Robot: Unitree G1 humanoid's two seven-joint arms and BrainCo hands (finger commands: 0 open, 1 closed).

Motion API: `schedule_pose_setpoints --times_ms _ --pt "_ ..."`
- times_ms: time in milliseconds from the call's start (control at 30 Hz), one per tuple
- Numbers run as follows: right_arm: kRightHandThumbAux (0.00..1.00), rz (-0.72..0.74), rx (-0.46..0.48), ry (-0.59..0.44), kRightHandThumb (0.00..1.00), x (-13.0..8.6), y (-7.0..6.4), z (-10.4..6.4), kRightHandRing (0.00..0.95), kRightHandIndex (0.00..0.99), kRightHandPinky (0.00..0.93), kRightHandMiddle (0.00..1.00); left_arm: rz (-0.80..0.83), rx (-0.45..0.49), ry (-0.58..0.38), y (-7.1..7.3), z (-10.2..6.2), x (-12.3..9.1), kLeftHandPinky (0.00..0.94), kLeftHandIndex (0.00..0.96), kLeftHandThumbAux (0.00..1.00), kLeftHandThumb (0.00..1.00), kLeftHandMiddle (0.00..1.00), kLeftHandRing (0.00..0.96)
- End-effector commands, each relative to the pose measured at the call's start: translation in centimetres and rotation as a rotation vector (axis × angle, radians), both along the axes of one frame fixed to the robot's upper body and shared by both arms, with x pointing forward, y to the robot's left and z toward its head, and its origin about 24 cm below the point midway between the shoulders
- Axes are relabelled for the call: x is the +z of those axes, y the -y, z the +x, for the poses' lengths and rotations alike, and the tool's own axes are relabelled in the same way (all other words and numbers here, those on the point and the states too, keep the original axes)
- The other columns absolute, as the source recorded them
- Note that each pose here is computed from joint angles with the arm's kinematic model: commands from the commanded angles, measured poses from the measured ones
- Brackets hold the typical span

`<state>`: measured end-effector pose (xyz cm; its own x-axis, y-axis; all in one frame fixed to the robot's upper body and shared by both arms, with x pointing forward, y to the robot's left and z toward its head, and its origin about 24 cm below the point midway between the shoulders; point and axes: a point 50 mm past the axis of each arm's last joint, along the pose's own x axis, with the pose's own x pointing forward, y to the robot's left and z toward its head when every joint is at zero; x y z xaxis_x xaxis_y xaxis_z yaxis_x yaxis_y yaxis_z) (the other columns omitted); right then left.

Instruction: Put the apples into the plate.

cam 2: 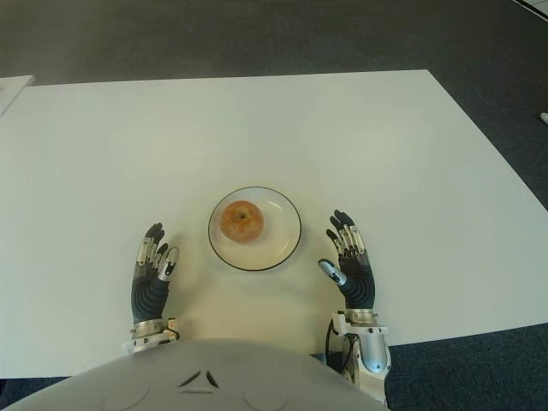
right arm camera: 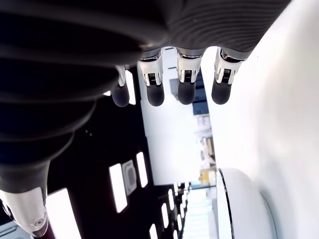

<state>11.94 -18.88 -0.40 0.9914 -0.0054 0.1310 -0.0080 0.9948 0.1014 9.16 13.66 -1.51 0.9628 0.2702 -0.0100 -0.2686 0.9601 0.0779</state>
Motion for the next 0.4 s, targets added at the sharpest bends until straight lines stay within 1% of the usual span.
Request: schedule_pose_setpoints --times_ms 33,400 --pt "0.637 -0.008 0.003 -0.007 0.195 -0.11 -0.16 -0.2 0.05 0.059 0.07 0.063 0.0 0.0 0.009 0.08 -0.2 0.09 0.078 0.078 0.453 0.07 0.075 0.067" --pt "0.63 -0.022 0.005 -0.02 0.168 -0.14 -0.29 -0.24 0.04 0.056 0.063 0.053 0.006 0.008 0.021 0.14 -0.31 0.14 0.084 0.089 0.428 0.066 0.083 0.071"
